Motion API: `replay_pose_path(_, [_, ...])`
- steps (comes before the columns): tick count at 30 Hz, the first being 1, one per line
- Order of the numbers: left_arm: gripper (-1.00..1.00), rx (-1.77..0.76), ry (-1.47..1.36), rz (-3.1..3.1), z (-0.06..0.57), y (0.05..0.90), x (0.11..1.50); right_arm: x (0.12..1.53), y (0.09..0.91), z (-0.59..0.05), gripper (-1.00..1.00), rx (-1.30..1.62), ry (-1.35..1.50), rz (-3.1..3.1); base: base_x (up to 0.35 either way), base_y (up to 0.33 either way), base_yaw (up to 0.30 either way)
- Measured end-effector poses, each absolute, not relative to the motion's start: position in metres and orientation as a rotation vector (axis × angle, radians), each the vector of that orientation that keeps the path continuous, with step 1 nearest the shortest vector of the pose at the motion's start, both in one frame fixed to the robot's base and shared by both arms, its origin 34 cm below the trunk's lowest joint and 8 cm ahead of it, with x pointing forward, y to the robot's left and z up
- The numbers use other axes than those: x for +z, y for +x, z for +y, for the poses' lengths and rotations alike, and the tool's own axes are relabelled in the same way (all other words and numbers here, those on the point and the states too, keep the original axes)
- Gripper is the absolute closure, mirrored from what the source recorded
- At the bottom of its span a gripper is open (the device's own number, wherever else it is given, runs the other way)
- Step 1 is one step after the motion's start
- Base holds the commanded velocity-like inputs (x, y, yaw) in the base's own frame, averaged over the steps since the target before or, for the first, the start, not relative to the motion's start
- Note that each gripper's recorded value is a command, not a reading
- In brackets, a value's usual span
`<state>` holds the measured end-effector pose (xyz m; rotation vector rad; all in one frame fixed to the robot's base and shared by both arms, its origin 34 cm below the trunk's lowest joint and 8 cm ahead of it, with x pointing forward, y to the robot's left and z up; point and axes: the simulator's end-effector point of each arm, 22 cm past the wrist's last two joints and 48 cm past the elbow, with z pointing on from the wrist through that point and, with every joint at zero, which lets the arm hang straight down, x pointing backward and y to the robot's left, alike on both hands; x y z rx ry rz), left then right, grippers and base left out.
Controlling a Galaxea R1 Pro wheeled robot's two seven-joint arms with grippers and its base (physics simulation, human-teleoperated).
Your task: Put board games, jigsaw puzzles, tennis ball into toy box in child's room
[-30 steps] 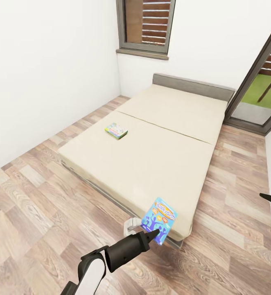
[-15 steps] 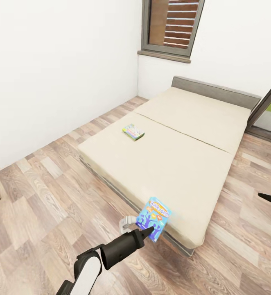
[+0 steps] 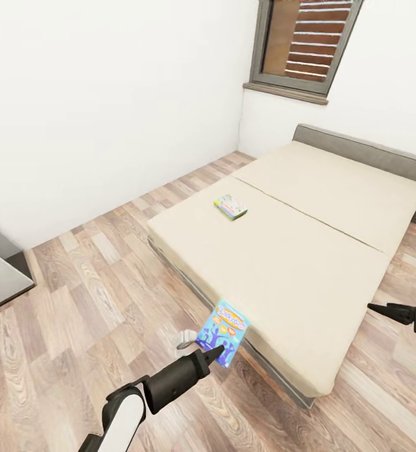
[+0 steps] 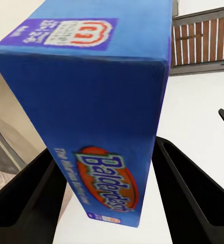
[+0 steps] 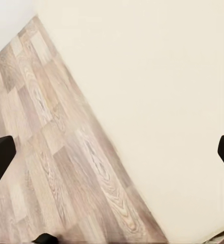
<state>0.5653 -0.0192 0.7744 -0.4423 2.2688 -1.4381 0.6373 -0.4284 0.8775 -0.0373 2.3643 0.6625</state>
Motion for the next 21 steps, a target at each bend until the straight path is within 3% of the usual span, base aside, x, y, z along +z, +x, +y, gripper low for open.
replay_pose_path(21, [1.0, -1.415, -0.438, 2.261, -0.015, 0.562, 0.811, 0.915, 0.633, -0.412, -1.0, 0.694, -0.087, 2.36, 0.0, 0.0, 0.04])
